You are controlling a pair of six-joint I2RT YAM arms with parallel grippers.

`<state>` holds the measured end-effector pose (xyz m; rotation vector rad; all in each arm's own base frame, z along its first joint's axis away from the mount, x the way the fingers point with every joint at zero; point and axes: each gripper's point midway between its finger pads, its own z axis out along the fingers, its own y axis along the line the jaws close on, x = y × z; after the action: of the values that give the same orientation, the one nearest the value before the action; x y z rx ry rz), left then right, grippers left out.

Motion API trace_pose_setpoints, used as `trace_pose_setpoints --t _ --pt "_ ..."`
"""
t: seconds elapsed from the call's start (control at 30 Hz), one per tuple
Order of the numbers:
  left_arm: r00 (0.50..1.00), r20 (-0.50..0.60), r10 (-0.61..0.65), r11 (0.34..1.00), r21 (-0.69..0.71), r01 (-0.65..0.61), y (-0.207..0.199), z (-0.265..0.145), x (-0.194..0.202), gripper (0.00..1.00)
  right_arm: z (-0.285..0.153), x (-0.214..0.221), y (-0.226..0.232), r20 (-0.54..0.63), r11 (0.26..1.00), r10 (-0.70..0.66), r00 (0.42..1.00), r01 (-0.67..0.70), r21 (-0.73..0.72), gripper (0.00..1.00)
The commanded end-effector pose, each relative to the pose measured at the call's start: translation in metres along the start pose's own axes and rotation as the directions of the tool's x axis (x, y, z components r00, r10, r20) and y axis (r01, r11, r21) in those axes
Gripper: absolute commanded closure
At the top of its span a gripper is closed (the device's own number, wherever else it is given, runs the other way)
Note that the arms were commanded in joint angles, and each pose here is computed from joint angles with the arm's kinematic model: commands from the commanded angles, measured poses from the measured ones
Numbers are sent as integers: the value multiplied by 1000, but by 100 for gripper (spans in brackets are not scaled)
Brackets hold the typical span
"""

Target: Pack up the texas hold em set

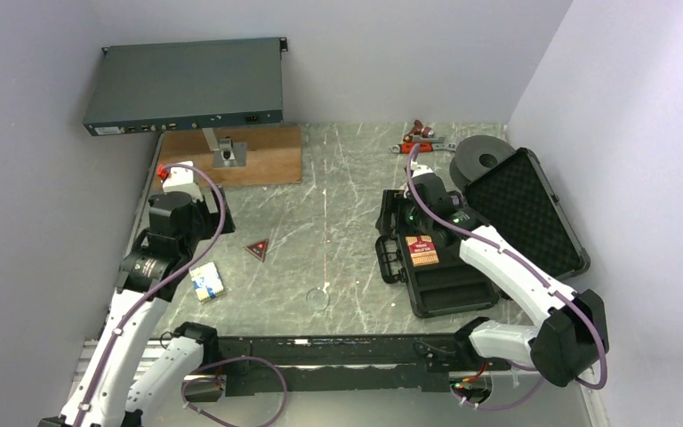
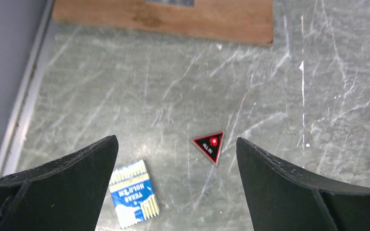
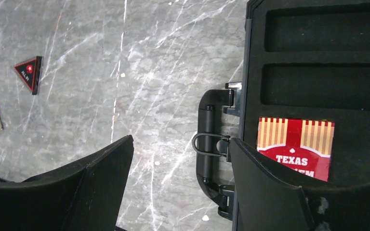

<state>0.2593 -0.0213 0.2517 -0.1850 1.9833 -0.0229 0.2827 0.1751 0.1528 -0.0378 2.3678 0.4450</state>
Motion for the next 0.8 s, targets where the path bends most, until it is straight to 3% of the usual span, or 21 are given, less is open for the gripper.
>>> trace_pose_setpoints --t 0.0,0.1,0.43,0.77 --pt "986 -127 -106 993 -64 99 7 -1 40 0 -8 -14 15 39 998 -28 999 30 -58 23" --pt "965 -205 -161 982 -133 136 16 -3 70 0 -9 -14 16 43 997 -36 998 39 -67 23" --pt "861 -311 -401 888 -364 282 29 -9 122 0 -10 0 22 32 989 -50 998 54 -135 21" --pt "813 -346 -468 838 -466 284 39 -2 158 0 -18 7 32 33 975 -52 998 58 -213 19"
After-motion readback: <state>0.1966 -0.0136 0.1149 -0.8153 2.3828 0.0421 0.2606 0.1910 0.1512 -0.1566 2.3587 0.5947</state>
